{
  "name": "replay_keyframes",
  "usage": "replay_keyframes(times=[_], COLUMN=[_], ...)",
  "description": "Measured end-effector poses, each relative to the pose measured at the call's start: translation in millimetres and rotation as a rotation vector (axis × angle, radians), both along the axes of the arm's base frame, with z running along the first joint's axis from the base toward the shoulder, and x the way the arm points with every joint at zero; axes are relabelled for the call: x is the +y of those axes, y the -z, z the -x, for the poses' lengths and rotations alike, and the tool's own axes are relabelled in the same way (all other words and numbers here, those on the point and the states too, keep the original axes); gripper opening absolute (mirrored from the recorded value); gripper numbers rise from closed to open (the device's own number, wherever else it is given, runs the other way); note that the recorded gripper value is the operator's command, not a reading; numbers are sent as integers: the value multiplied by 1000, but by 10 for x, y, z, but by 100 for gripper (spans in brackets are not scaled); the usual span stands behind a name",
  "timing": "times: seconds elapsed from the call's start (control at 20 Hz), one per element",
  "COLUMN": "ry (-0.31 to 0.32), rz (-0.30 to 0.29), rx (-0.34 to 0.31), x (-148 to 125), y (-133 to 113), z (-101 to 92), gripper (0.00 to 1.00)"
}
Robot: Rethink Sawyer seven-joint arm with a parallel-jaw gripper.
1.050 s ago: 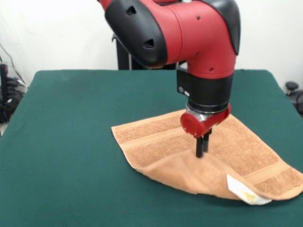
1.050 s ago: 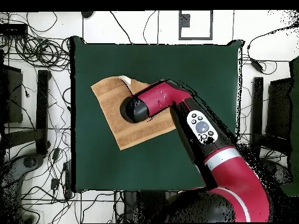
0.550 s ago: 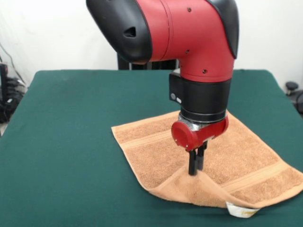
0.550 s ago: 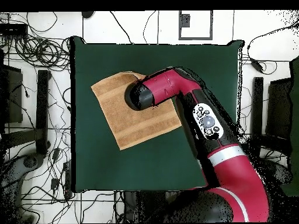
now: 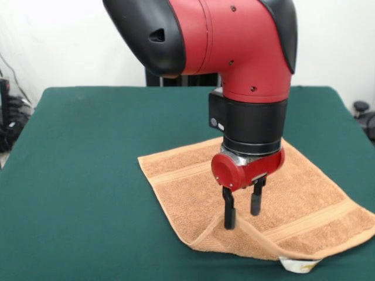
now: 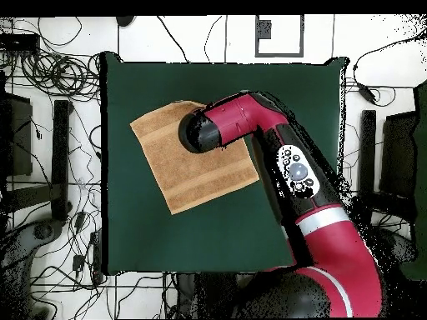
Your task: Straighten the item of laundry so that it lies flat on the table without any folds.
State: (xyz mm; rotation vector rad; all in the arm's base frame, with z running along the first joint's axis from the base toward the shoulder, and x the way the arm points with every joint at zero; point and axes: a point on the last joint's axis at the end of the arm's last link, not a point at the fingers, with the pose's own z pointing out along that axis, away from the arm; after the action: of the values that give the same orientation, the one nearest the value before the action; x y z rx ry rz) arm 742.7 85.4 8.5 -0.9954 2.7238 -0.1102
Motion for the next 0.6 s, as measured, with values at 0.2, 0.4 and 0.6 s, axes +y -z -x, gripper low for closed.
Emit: replay_keyframes(times=[0.2,0.4,0.6], ry=[-4,-8,-14], rz=[-13,-22,-29], rx=[-19,-29,-43], x=[38,80,133], y=[-18,-41,-117], z=[-31,-52,-94], gripper=[100,100,100])
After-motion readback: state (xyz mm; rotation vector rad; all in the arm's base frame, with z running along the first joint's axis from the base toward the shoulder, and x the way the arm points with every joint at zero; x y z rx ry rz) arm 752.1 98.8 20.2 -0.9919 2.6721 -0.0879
